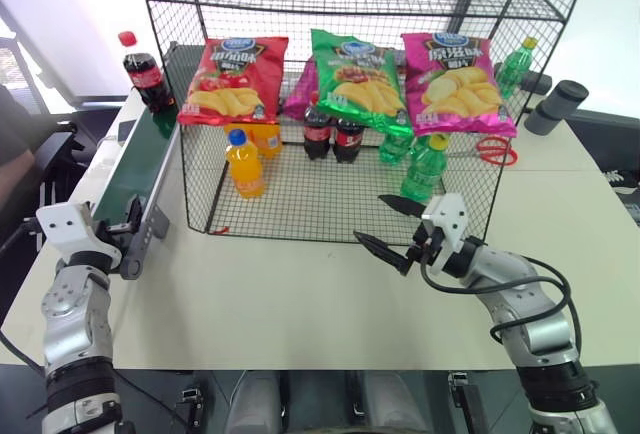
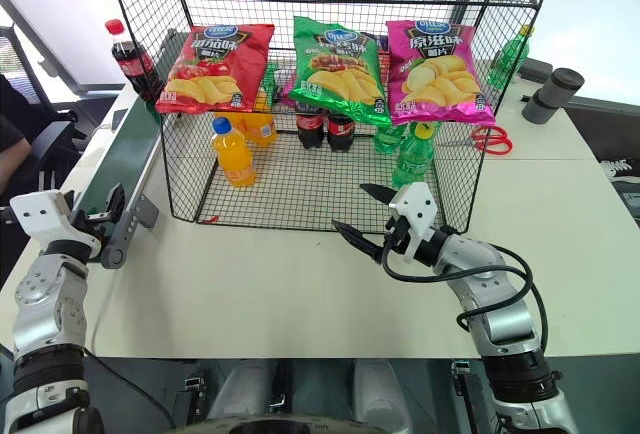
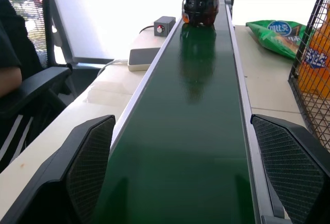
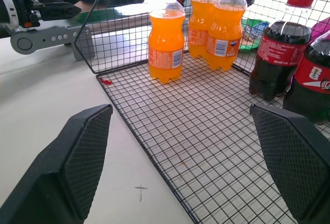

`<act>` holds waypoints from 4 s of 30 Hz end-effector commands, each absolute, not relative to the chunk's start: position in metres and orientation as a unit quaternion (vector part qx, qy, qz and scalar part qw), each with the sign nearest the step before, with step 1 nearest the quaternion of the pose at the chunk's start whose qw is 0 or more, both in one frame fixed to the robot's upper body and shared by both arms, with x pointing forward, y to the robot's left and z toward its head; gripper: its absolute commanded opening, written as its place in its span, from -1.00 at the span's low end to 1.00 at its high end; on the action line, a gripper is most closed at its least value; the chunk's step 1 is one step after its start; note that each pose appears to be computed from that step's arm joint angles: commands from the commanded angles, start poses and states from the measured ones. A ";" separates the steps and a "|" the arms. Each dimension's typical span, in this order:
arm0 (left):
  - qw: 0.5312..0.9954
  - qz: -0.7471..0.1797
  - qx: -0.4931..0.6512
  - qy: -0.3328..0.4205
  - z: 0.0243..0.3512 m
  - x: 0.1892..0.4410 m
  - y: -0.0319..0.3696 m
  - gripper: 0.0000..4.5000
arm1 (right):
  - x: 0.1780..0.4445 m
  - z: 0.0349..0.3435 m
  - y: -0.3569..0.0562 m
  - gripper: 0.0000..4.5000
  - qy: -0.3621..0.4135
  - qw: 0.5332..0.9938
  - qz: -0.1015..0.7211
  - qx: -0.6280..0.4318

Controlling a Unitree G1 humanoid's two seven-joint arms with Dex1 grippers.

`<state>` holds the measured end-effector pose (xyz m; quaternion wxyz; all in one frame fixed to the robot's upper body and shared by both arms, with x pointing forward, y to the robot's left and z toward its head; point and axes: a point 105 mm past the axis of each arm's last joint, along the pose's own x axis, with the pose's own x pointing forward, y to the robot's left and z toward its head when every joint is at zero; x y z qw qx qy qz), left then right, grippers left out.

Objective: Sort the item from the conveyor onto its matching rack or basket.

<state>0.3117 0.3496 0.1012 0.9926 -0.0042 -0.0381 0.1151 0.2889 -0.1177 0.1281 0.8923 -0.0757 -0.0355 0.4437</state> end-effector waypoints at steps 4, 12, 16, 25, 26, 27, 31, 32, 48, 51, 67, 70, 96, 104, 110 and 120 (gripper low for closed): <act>0.990 0.124 -0.001 -0.068 0.116 0.308 0.355 1.00 | 0.287 0.137 -0.114 0.97 -0.059 0.887 0.452 -0.078; 0.989 0.133 0.012 -0.067 0.117 0.309 0.358 1.00 | 0.275 0.148 -0.107 0.97 -0.077 0.872 0.482 -0.041; 0.989 0.133 0.014 -0.068 0.117 0.310 0.358 1.00 | 0.270 0.151 -0.101 0.97 -0.083 0.863 0.497 -0.036; 0.988 0.134 0.013 -0.074 0.120 0.311 0.359 1.00 | 0.266 0.151 -0.087 0.97 -0.085 0.854 0.512 -0.028; 0.988 0.135 0.013 -0.074 0.120 0.311 0.359 1.00 | 0.266 0.150 -0.087 0.97 -0.085 0.854 0.512 -0.028; 0.988 0.135 0.013 -0.074 0.120 0.311 0.360 1.00 | 0.266 0.150 -0.087 0.97 -0.084 0.854 0.512 -0.028; 0.988 0.134 0.012 -0.075 0.121 0.311 0.360 1.00 | 0.267 0.150 -0.087 0.97 -0.084 0.855 0.511 -0.031; 0.988 0.135 0.012 -0.075 0.121 0.311 0.360 1.00 | 0.267 0.150 -0.087 0.97 -0.084 0.855 0.510 -0.032; 0.986 0.134 0.007 -0.095 0.126 0.310 0.359 1.00 | 0.267 0.149 -0.085 0.97 -0.081 0.853 0.514 -0.034; 0.985 0.137 0.009 -0.109 0.131 0.308 0.360 1.00 | 0.267 0.149 -0.084 0.97 -0.081 0.853 0.515 -0.033; 0.983 0.142 0.015 -0.112 0.135 0.303 0.362 0.28 | 0.266 0.148 -0.083 1.00 -0.077 0.851 0.518 -0.033; 0.983 0.111 0.023 -0.145 0.161 0.301 0.357 0.28 | 0.266 0.148 -0.083 1.00 -0.076 0.851 0.518 -0.033; 0.815 -0.573 0.074 -0.051 0.160 0.284 0.082 0.28 | 0.264 0.182 -0.059 1.00 -0.080 0.825 0.559 0.021; 0.769 -0.628 0.088 -0.077 0.164 0.284 0.053 0.28 | 0.264 0.178 -0.063 1.00 -0.067 0.838 0.541 0.028; 0.760 -0.636 0.107 -0.081 0.162 0.285 0.049 0.28 | 0.261 0.178 -0.063 1.00 -0.065 0.837 0.542 0.034; 0.764 -0.630 0.113 -0.084 0.160 0.285 0.046 0.28 | 0.261 0.180 -0.061 0.34 -0.067 0.831 0.551 0.038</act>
